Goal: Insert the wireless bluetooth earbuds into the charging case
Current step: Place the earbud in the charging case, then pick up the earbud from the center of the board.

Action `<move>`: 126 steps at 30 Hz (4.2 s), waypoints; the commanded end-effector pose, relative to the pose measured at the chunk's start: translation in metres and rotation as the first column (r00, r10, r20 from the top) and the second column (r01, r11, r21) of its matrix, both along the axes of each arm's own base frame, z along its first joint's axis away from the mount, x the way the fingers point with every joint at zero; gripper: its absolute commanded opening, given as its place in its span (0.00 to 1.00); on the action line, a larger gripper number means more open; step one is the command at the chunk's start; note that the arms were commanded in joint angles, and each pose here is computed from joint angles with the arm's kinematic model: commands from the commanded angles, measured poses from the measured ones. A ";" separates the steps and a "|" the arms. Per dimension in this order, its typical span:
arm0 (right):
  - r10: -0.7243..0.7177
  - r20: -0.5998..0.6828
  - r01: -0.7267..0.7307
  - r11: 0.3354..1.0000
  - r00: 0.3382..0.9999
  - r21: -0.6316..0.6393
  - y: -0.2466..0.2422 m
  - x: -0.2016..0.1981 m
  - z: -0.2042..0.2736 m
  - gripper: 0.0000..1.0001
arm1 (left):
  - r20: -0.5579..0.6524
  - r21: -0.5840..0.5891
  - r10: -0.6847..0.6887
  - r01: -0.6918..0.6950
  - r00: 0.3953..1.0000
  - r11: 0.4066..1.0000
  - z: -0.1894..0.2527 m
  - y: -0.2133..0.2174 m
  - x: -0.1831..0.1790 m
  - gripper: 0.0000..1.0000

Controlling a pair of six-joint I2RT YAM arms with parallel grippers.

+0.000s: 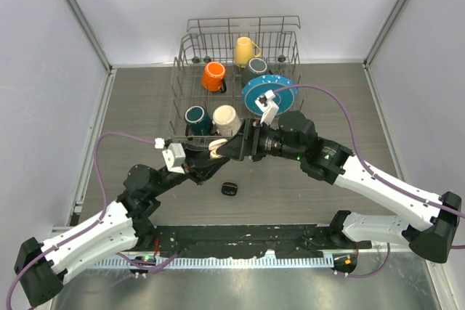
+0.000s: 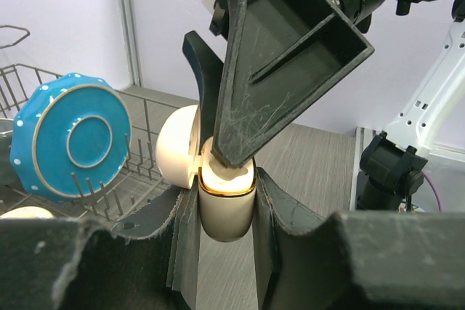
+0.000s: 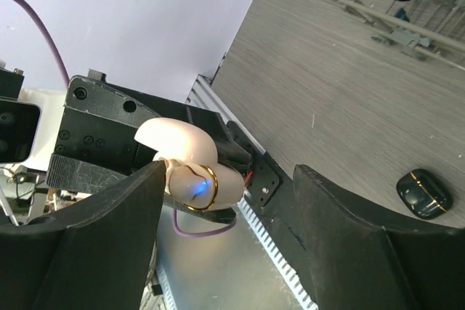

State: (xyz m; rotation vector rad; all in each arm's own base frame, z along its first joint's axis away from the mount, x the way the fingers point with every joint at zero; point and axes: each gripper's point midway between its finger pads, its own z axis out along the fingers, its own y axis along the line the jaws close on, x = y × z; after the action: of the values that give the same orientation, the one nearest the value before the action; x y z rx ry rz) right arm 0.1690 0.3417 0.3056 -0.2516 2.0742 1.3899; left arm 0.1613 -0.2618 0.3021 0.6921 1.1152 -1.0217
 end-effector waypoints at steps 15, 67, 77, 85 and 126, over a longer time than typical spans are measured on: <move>-0.429 0.235 0.457 0.886 0.872 -0.078 -0.117 0.028 0.055 0.82 | 0.029 -0.055 0.043 -0.041 0.999 0.998 0.012 0.017 -0.005 0.00; -0.844 -0.225 0.489 0.477 0.487 -0.730 -0.308 0.068 -0.244 0.52 | 0.054 -0.046 0.040 -0.038 0.998 0.998 0.013 0.017 -0.007 0.00; -0.873 -0.162 0.490 0.402 0.460 -0.773 -0.323 0.081 -0.255 0.47 | 0.056 -0.045 0.046 -0.043 0.997 0.998 0.013 0.018 -0.006 0.00; -0.867 -0.155 0.484 0.403 0.474 -0.776 -0.324 0.085 -0.264 0.43 | 0.053 -0.044 0.047 -0.045 0.998 0.998 0.011 0.018 -0.006 0.00; -0.853 -0.213 0.443 0.442 0.476 -0.780 -0.316 0.079 -0.286 0.39 | 0.031 -0.038 0.051 -0.050 0.998 0.998 0.006 0.015 -0.002 0.00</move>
State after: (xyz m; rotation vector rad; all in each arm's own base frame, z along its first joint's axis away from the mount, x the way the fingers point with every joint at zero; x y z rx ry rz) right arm 0.2406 0.0249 0.0185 0.8711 2.6408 0.1364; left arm 0.1575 -0.2511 0.2959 0.6791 1.1213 -0.9975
